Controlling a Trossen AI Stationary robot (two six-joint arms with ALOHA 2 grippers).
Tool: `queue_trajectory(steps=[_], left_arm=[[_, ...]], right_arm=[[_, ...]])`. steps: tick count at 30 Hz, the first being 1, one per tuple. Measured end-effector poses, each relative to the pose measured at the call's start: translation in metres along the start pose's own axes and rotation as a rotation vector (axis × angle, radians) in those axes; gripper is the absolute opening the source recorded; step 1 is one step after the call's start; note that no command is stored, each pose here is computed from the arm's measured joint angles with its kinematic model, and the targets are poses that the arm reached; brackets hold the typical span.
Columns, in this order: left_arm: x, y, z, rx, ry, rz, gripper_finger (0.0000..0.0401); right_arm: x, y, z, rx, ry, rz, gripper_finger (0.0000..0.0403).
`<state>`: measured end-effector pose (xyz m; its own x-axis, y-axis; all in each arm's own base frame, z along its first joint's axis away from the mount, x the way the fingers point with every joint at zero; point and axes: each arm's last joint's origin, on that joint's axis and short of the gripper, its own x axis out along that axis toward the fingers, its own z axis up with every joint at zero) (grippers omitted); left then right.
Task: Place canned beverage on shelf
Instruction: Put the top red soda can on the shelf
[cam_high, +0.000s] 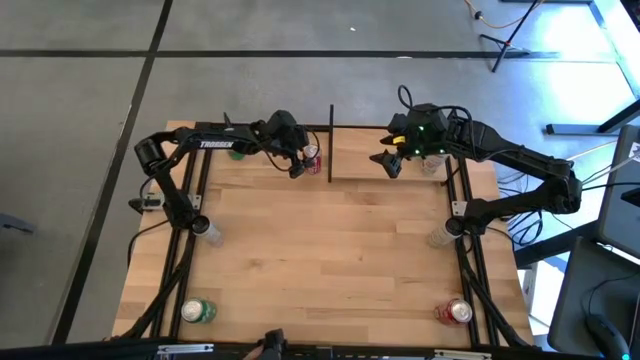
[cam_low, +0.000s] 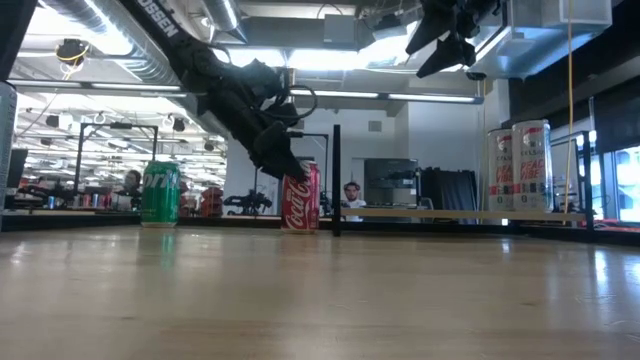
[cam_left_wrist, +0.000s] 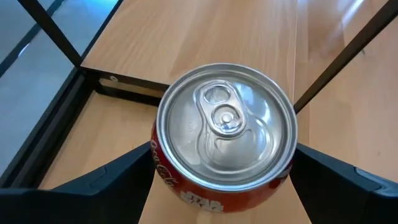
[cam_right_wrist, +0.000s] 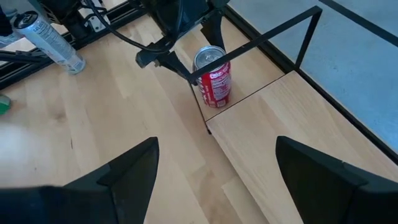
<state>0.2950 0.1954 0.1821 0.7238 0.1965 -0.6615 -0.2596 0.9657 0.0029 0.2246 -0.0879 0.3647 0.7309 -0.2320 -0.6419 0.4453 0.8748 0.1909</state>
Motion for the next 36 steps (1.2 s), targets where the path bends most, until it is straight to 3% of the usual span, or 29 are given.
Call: queue_trajectory(steps=[5,13,17,29,36], left_arm=[[0.0,0.0,0.0,0.004,-0.001,0.004,0.0328],[0.001,-0.005,0.002,-0.002,0.008,0.047,0.0261],[-0.004,-0.009,0.004,-0.023,0.012,0.061,0.0249],[-0.061,-0.044,0.029,-0.025,-0.037,0.085,0.0249],[-0.09,-0.084,0.04,-0.056,-0.084,-0.001,0.0249]], right_arm=[[0.0,-0.001,0.001,-0.001,-0.012,-0.026,0.0308],[0.0,-0.001,0.001,-0.001,-0.013,-0.026,0.0308],[0.0,-0.001,0.0,-0.012,-0.003,-0.018,0.0308],[0.0,0.0,-0.001,-0.117,0.013,0.014,0.0308],[0.0,0.003,-0.002,-0.187,0.024,0.107,0.0308]])
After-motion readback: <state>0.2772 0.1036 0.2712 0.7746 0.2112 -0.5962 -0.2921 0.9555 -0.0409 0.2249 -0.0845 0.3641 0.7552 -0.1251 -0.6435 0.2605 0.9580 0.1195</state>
